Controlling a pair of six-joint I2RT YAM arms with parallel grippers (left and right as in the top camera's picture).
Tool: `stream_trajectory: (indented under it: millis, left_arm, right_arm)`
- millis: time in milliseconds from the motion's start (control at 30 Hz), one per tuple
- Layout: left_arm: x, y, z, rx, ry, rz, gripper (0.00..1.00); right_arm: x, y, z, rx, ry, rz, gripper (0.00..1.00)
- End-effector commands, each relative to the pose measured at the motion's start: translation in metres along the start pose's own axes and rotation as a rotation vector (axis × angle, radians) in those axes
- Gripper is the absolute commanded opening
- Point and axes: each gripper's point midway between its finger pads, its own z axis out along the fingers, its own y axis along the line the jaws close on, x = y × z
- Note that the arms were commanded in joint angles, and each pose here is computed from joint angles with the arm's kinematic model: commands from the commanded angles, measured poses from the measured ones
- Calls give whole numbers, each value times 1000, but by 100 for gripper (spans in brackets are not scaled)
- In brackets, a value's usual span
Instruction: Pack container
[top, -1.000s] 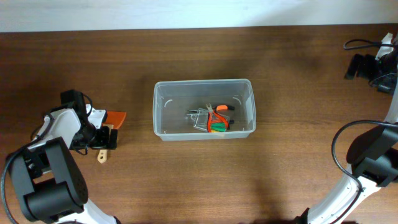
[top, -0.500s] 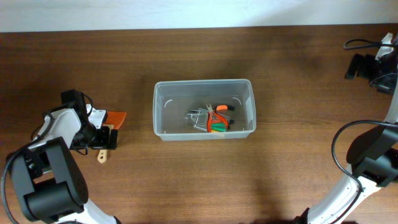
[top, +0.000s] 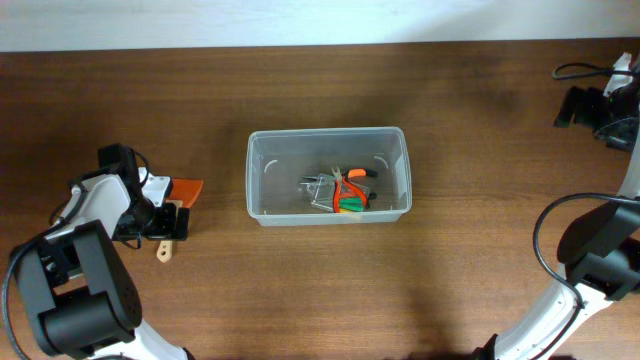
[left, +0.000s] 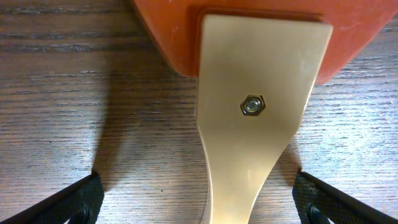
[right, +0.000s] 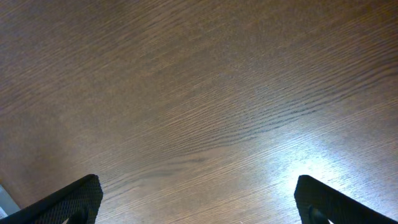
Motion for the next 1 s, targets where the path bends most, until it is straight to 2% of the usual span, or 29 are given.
stream_trajectory:
  millis: [0, 200, 300, 400, 633, 800, 967]
  left_arm:
    - [3, -17, 14, 94, 21, -10, 99]
    - [1, -20, 14, 111, 12, -10, 97]
    - [1, -19, 14, 110, 9, -10, 71]
    - [1, -19, 14, 110, 10, -10, 62]
    - [1, -19, 14, 110, 10, -10, 59]
    - [1, -19, 14, 110, 10, -10, 46]
    - [1, -19, 14, 111, 10, -10, 47]
  right_arm:
    - [1, 3, -3, -3, -5, 0, 99]
    - [1, 3, -3, -3, -5, 0, 99]
    - [1, 3, -3, -3, -5, 0, 99]
    - [1, 3, -3, -3, -4, 0, 99]
    - [1, 3, -3, -3, -5, 0, 99]
    - [1, 3, -3, -3, -5, 0, 99]
    - [1, 3, -3, -3, -5, 0, 99]
